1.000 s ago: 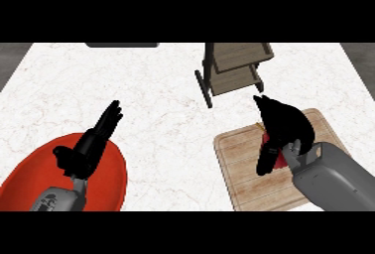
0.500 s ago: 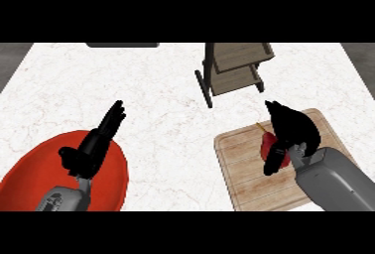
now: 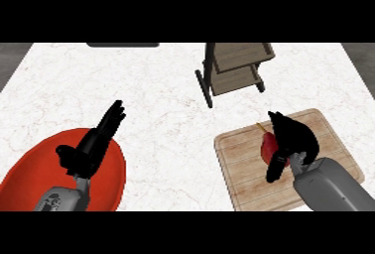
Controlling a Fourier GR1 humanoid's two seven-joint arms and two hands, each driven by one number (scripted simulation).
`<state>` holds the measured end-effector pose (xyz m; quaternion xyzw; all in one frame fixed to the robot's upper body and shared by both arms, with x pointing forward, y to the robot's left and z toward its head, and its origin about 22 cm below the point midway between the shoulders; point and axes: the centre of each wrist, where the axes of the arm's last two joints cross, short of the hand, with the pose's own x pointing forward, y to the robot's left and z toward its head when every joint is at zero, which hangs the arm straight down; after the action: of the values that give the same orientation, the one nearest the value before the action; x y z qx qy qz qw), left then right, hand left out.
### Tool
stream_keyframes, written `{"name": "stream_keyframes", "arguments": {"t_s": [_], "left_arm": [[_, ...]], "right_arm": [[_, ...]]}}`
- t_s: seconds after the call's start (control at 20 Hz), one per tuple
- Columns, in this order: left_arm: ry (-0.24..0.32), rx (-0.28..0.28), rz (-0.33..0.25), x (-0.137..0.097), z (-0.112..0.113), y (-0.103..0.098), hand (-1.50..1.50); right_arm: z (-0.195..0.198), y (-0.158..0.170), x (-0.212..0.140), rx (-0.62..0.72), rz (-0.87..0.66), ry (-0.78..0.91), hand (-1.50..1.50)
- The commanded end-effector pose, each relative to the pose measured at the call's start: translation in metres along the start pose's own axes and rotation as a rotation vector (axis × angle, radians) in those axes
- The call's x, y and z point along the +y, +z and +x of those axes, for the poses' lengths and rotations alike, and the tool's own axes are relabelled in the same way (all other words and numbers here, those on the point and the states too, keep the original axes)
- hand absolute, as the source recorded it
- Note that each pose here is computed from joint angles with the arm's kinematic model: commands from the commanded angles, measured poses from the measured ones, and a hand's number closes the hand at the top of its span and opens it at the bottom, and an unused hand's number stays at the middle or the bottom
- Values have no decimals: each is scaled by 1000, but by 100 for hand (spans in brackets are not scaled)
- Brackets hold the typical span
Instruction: Pick the pear from the cutting board and place it in the tiered basket
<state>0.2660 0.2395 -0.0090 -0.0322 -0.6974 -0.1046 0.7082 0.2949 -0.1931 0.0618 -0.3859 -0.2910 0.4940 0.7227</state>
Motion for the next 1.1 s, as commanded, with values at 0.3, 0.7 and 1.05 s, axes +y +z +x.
{"name": "stream_keyframes", "arguments": {"t_s": [0.3,0.7,1.05], "left_arm": [[15,16,-21,11,-10,9,0],[2,22,14,5,-21,-4,0],[12,61,82,13,-23,19,0]], "right_arm": [[21,-13,12,-119,-104,-90,150],[18,-9,14,-145,-137,-89,150],[-7,1,-2,464,-216,-357,150]]}}
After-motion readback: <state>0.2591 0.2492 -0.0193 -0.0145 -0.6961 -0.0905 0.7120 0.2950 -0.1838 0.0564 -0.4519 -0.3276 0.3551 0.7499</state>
